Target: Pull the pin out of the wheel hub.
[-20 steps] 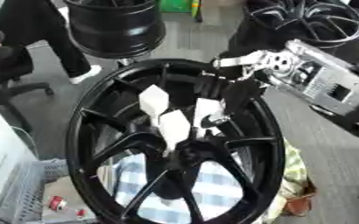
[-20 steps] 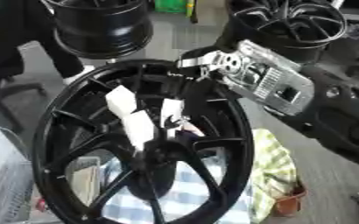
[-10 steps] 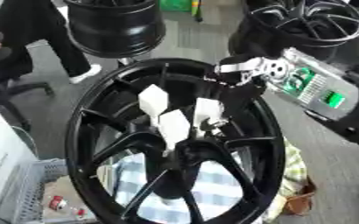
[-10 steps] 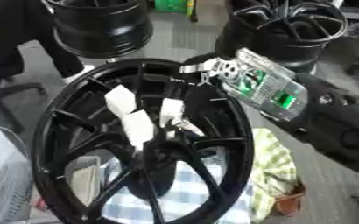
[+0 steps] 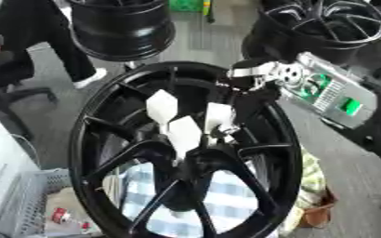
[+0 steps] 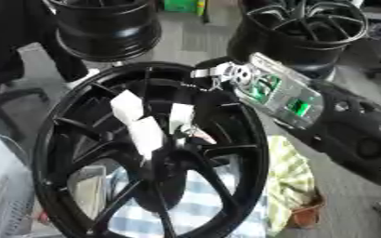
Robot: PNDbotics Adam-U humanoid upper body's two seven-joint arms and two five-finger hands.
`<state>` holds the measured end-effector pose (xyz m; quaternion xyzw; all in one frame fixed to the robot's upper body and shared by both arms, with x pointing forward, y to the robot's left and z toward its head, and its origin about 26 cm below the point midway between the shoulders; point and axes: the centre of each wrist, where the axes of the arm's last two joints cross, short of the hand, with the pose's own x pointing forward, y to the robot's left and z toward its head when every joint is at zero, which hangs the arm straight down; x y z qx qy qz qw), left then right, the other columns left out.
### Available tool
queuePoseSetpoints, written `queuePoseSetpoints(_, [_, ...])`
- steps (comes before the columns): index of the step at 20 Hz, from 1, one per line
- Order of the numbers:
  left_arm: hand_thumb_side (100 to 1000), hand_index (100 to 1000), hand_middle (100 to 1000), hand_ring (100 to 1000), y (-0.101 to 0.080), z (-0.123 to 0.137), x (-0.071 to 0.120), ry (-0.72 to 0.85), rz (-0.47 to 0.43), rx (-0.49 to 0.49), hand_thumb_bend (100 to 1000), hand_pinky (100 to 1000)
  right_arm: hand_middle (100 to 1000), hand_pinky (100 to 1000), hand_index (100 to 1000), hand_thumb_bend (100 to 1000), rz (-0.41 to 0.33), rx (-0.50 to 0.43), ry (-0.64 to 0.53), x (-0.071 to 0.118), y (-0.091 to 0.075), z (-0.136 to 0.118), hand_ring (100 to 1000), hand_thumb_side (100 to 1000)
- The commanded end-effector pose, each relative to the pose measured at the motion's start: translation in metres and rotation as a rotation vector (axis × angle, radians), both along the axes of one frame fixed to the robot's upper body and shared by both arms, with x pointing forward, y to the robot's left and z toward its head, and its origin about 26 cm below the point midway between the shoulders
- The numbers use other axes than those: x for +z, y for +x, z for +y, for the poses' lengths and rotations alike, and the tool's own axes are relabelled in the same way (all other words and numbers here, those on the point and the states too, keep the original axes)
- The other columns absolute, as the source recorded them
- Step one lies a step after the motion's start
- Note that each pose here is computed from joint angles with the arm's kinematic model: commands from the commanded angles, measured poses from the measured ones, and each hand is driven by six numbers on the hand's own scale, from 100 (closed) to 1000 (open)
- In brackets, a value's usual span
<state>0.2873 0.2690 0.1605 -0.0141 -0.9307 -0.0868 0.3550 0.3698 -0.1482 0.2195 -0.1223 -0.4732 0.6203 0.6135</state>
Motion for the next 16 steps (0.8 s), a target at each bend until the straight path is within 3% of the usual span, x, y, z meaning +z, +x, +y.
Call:
queuePoseSetpoints(1, [702, 841, 721, 804, -0.001, -0.001, 0.007, 0.014, -0.028, -0.008, 100, 783, 548, 727, 685, 512, 0.177, -0.119, -0.049, 0.012, 0.002, -0.004, 665, 129])
queuePoseSetpoints(9, [703, 831, 720, 804, -0.001, -0.001, 0.006, 0.016, -0.027, -0.008, 100, 783, 448, 685, 600, 415, 0.097, -0.145, -0.055, 0.012, 0.001, -0.002, 592, 100])
queuePoseSetpoints(13, [703, 826, 718, 805, -0.001, -0.001, 0.006, 0.016, -0.026, -0.008, 100, 783, 337, 653, 498, 341, 0.018, -0.153, -0.047, 0.018, -0.003, 0.001, 524, 100])
queuePoseSetpoints(16, [704, 824, 718, 805, -0.002, -0.001, 0.005, 0.014, -0.023, -0.005, 100, 783, 263, 632, 421, 363, -0.070, -0.172, -0.035, 0.023, -0.006, 0.003, 479, 100])
